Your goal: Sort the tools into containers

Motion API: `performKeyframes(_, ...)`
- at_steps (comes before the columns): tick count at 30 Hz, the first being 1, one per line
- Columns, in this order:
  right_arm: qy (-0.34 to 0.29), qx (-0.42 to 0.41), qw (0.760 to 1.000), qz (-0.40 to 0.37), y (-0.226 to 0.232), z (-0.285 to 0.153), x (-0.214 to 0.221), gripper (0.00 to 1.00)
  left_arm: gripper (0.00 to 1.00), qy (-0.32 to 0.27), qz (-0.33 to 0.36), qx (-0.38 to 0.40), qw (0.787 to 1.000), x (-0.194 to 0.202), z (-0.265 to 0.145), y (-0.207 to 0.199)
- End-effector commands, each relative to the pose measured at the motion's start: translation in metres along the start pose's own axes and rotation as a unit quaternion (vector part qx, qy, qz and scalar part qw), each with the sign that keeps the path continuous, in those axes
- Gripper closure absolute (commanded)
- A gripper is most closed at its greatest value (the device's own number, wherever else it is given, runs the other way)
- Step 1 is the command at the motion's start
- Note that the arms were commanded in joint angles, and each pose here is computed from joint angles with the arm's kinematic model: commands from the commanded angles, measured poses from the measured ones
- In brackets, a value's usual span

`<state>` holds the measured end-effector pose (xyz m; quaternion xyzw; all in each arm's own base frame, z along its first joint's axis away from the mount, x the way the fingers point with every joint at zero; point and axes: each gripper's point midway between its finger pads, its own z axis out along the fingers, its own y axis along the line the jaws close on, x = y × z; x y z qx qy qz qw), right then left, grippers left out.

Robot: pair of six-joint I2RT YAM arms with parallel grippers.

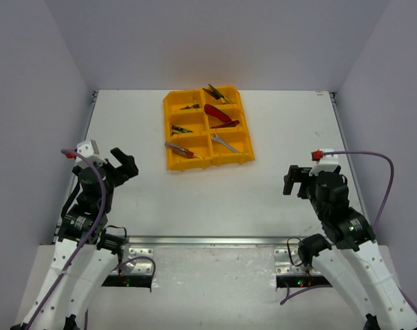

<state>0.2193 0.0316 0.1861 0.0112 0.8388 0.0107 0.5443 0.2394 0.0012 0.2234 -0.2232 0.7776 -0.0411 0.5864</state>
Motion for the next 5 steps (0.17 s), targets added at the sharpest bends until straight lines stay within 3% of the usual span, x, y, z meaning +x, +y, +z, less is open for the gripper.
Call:
performKeyframes(1,-0.015,0.010,1.000,0.020,-0.0012,0.0022,-0.0097,0.01,0.00,-0.019,0.000,0.027,0.999,-0.0098,-0.0020,-0.0105)
performKeyframes(5,-0.011,0.014,1.000,0.020,-0.0014,0.0044,-0.0090,0.01,0.00,-0.027,-0.003,0.032,0.999,-0.0124,-0.0053,-0.0106)
